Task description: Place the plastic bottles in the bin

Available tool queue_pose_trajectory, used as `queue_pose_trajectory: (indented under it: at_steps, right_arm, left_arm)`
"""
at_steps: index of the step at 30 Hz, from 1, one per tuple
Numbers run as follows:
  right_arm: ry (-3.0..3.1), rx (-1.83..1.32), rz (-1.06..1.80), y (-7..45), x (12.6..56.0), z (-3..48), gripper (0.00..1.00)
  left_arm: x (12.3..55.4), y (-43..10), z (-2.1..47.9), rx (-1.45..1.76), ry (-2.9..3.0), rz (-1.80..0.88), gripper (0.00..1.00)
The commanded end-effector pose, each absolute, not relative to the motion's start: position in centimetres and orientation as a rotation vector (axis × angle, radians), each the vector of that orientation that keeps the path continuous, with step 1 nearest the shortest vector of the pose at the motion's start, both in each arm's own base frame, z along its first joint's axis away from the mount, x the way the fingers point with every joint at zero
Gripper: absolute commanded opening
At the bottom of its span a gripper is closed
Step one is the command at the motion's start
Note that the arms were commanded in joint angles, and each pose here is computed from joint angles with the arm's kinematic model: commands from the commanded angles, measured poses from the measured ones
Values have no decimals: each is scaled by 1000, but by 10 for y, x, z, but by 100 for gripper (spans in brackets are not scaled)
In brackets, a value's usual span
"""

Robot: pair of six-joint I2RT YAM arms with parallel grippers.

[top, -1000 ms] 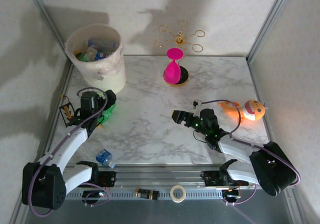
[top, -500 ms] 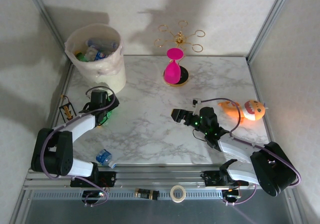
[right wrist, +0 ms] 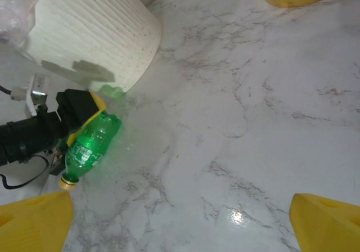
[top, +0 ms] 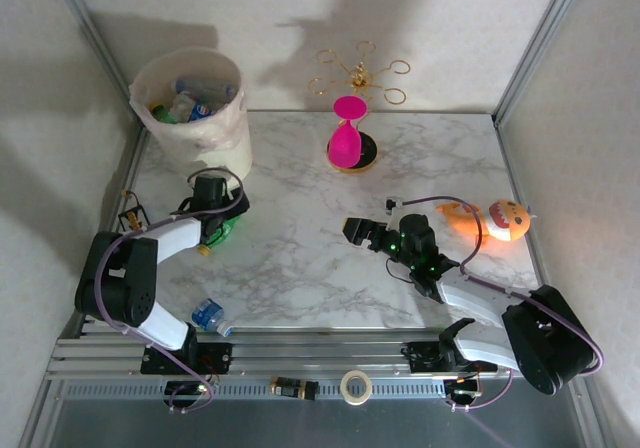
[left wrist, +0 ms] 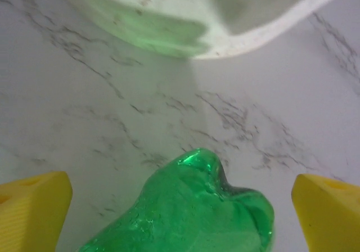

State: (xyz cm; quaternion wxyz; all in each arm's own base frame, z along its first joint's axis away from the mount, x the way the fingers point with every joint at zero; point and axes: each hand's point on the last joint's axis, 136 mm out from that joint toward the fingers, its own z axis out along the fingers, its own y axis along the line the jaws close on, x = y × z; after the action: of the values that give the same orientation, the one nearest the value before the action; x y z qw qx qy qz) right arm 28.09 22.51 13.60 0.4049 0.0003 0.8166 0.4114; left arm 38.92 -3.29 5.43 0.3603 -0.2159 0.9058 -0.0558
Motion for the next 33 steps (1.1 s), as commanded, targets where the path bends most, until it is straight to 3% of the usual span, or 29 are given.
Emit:
queue_pose_trajectory:
  at_steps: [1, 11, 33]
  right_arm:
    - [2023, 6, 1025, 223, 284, 146, 99]
    - [2016, 17, 1021, 219, 281, 145, 99]
    - [2013, 20, 1017, 218, 281, 146, 99]
  left_arm:
    - [373, -41, 35, -520, 2431, -104, 100]
    - [374, -51, 29, -471, 2471, -91, 89]
    - [379, -55, 42, -455, 2435, -119, 30]
